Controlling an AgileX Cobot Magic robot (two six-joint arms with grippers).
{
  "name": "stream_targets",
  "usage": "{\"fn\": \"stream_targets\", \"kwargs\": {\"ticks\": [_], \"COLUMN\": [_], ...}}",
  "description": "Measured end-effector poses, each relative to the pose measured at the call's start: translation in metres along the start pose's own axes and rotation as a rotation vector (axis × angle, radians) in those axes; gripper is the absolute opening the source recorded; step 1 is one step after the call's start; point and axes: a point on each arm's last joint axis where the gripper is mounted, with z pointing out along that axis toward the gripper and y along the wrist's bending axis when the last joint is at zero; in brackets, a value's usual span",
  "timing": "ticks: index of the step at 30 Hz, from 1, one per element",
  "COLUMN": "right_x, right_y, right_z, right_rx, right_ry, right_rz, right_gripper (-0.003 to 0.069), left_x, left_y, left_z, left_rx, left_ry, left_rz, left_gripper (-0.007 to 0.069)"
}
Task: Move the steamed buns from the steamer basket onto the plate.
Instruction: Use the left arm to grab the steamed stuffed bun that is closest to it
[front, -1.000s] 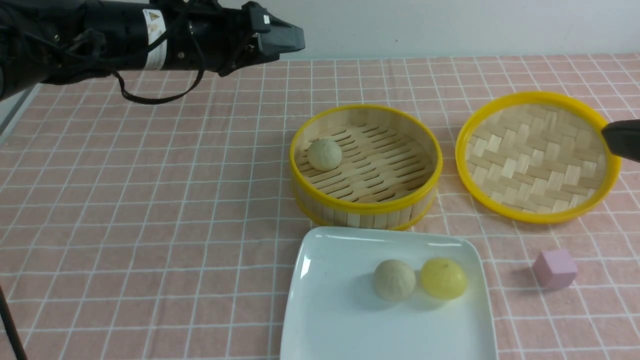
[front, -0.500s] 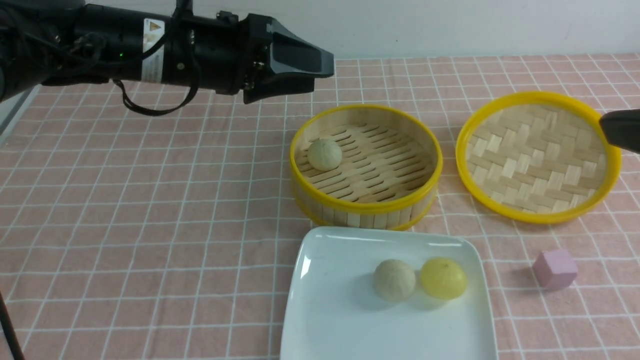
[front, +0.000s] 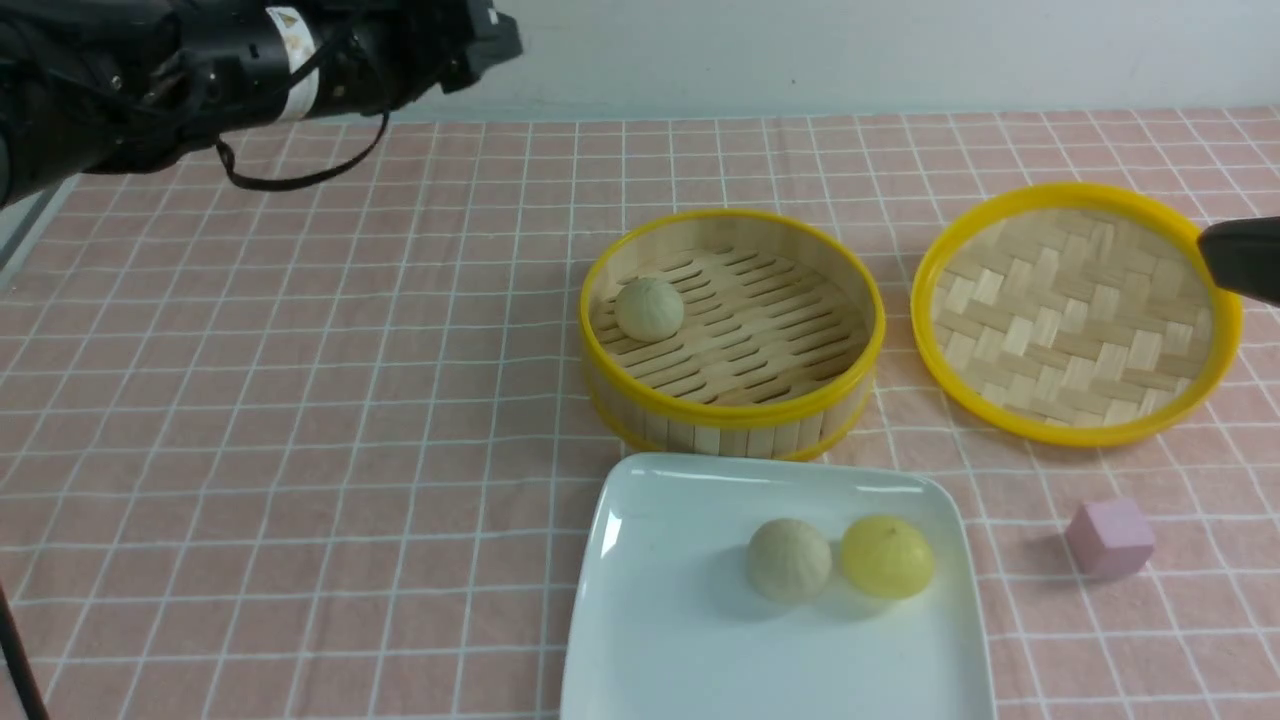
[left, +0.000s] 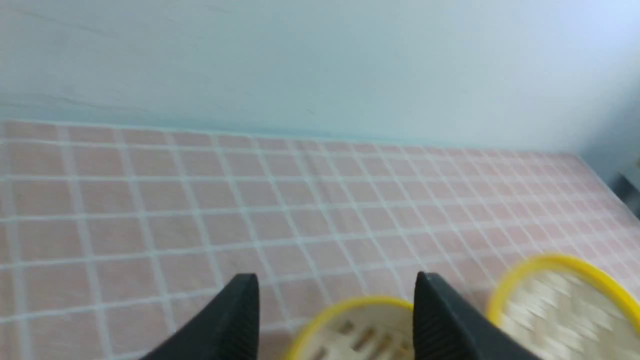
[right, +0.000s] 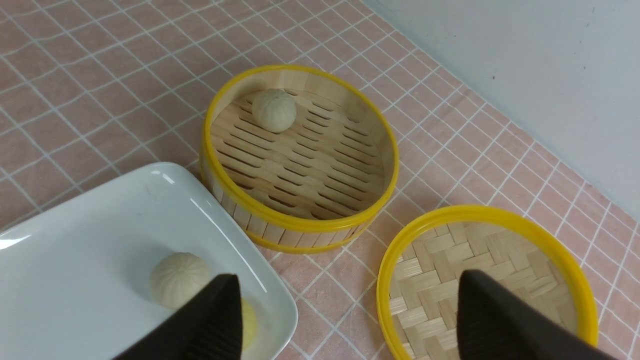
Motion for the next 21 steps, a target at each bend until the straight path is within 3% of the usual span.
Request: {"fn": "stream_targets", "kwargs": {"ticks": [5, 10, 12, 16, 21], "right_x": [0.000, 0.000, 0.000, 0.000, 0.000], "right_y": [0.000, 0.000, 0.000, 0.000, 0.000], "right_z": [0.000, 0.000, 0.000, 0.000, 0.000], "right_rx": [0.000, -0.002, -0.002, -0.003, -0.003], "right_ry": [0.000, -0.001, 0.000, 0.000, 0.001], "right_rz": [0.000, 0.002, 0.002, 0.002, 0.003], "right_gripper": [0.0558, 0.0558, 0.0558, 0.0558, 0.0558], "left_x": [-0.017, -0.028, -0.030, -0.033, -0.021], "left_y": [0.026, 0.048, 0.051, 0.062, 0.078], "left_z": [-0.005, -0.019, -0.022, -0.033, -0.049], "left_rx": [-0.299, -0.594, -0.653, -0.869, -1.105], "left_ry": [-0.180, -0.279, -0.283, -0.210, -0.024], "left_rz": [0.039, 0.191, 0.237, 0.474, 0.439], "left_gripper": [0.0430, 0.0430, 0.0430, 0.0430, 0.0422]}}
